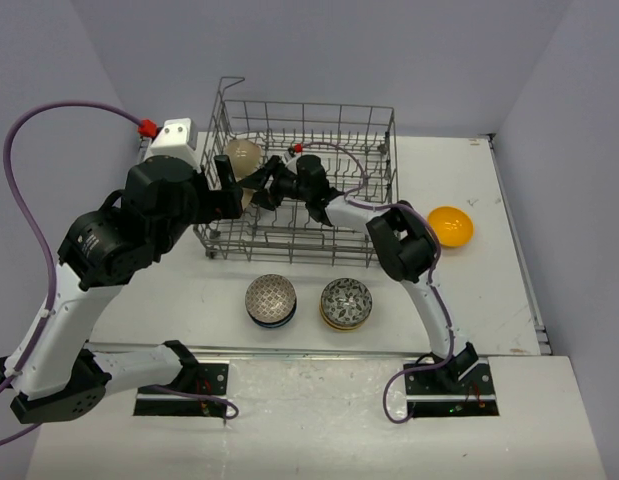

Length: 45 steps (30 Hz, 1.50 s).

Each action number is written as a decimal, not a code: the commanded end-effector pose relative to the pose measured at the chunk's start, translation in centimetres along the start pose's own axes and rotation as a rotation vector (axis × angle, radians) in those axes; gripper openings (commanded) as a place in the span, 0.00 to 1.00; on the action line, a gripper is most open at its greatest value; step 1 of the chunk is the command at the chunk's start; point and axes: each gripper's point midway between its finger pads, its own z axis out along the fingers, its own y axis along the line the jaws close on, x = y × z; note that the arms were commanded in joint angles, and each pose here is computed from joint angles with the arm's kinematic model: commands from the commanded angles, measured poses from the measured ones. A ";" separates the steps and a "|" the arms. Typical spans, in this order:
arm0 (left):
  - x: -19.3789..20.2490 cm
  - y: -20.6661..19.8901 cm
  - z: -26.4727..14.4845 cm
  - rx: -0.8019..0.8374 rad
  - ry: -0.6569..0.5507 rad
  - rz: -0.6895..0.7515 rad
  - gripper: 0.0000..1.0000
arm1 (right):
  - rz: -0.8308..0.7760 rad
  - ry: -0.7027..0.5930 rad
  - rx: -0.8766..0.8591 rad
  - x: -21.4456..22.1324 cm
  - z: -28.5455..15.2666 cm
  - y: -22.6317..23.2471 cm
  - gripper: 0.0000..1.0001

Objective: Unload the bowls from the dish rack

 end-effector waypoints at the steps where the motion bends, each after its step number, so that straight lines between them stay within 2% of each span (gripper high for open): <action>1: -0.1 0.0 0.0 0.008 0.001 0.017 1.00 | -0.095 0.083 -0.161 2.0 0.8 3.8 0.63; 27: 0.9 -1.1 0.6 0.053 0.038 0.038 1.00 | -0.081 0.084 -0.283 1.6 1.2 6.0 0.59; 37: 1.0 -1.1 0.6 0.055 0.045 0.048 1.00 | -0.171 0.074 -0.105 0.9 2.3 4.8 0.58; 43: 1.3 -1.0 0.7 0.055 0.054 0.055 1.00 | -0.222 0.059 -0.076 0.4 2.5 4.5 0.58; 45: 1.4 -1.0 0.7 0.054 0.056 0.058 1.00 | -0.246 0.065 -0.096 0.3 2.7 5.8 0.58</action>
